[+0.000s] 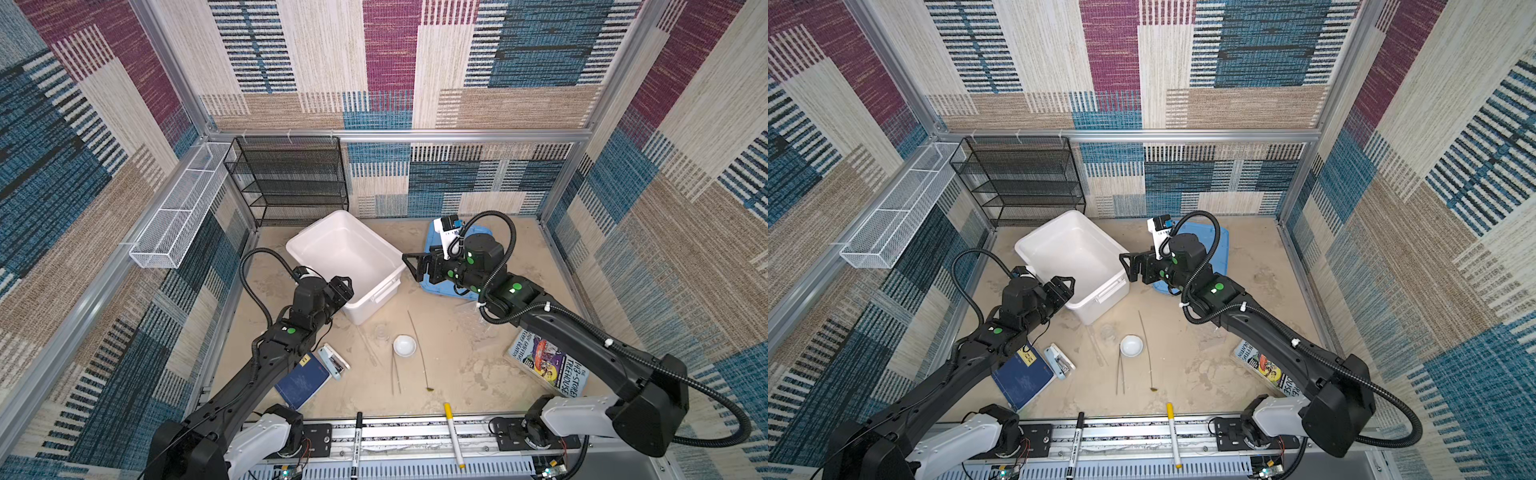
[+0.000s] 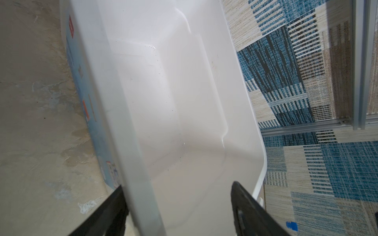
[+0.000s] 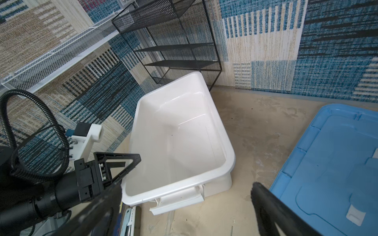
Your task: Organize the chemistry lab equipment
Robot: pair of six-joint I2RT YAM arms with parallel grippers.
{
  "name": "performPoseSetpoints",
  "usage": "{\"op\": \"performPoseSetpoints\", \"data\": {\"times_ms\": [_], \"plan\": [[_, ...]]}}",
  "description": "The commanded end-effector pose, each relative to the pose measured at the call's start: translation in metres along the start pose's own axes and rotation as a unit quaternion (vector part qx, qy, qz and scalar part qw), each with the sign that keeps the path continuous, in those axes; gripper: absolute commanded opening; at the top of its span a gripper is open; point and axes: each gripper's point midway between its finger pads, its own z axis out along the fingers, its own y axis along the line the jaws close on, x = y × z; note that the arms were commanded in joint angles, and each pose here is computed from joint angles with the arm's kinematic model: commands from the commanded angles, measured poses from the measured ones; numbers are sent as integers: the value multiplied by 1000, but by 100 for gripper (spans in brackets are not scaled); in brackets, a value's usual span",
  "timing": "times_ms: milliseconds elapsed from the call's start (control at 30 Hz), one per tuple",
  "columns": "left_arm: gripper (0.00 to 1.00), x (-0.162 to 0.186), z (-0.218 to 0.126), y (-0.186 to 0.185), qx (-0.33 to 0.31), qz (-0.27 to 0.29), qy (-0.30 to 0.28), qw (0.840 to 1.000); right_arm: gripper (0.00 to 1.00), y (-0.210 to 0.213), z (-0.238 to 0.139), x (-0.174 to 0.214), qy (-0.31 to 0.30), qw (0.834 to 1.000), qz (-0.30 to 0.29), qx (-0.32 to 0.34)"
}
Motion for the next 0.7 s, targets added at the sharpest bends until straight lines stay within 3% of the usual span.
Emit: {"op": "performPoseSetpoints", "data": {"times_ms": [0, 233, 433, 667], "plan": [[77, 0, 1, -28, 44, -7, 7, 999, 99, 2, 8, -4, 4, 1000, 11, -2], [77, 7, 9, -51, 66, 15, 25, 997, 99, 8, -1, -20, -40, 998, 35, -19], [77, 33, 24, -63, 75, 27, 45, 996, 99, -18, -2, -15, -19, 997, 60, 52], [78, 58, 40, -86, 90, 44, 74, 992, 99, -33, -15, -10, -27, 993, 81, 84]]}}
